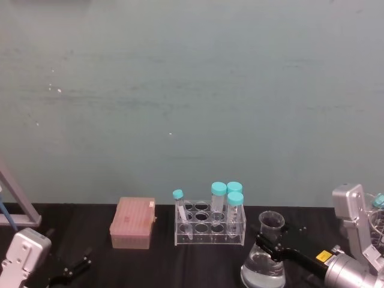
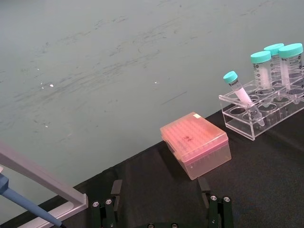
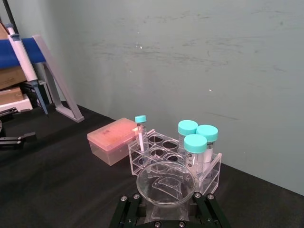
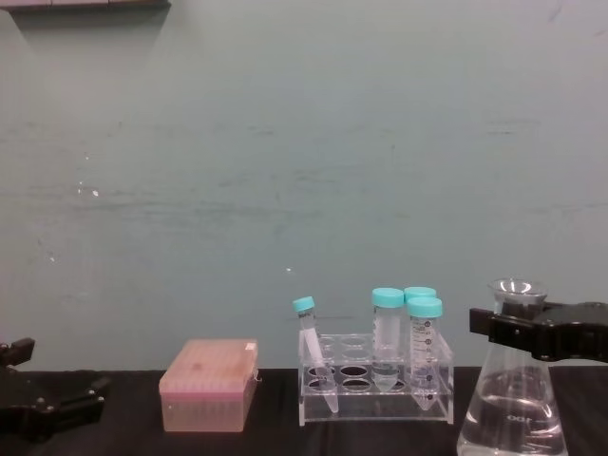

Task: Pick up the beaker with the right gripper, shake it three times, and then put it down.

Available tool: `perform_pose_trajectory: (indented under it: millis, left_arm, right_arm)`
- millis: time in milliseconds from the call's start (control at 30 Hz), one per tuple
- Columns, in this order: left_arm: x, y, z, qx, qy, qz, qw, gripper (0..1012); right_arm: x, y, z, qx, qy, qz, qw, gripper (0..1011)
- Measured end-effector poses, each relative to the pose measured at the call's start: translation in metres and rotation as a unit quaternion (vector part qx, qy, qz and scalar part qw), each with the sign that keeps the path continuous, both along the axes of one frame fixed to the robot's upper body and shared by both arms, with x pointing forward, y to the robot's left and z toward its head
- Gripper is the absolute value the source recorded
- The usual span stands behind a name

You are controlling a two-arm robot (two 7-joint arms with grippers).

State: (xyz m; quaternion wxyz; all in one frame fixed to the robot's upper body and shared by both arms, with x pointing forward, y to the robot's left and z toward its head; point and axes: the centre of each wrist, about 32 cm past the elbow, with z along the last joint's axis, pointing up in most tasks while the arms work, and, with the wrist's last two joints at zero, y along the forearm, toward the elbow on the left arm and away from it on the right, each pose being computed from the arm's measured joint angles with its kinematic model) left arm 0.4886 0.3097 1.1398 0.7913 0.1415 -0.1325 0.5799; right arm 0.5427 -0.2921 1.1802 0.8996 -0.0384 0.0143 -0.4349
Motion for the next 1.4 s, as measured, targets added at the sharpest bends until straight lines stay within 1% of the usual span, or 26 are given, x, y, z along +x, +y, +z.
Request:
perform_pose_trajectory:
  millis: [467, 800, 1400]
  left_arm:
    - [0.0000, 0.0000, 0.0000, 0.000, 0.000, 0.000, 1.0000, 1000]
    - [0.0000, 0.0000, 0.0000, 0.000, 0.000, 0.000, 1.0000, 1000]
    - [0.0000, 0.0000, 0.0000, 0.000, 0.000, 0.000, 1.0000, 1000]
  right_arm:
    - [0.0013, 0.0034, -0.0030, 0.004, 0.003, 0.004, 1.0000, 451]
    - [0.0029, 0.0038, -0.0071, 0.005, 0.013, 0.005, 0.9999, 451]
    - [0.0060, 0.0056, -0.0089, 0.006, 0.014, 0.006, 0.9999, 451]
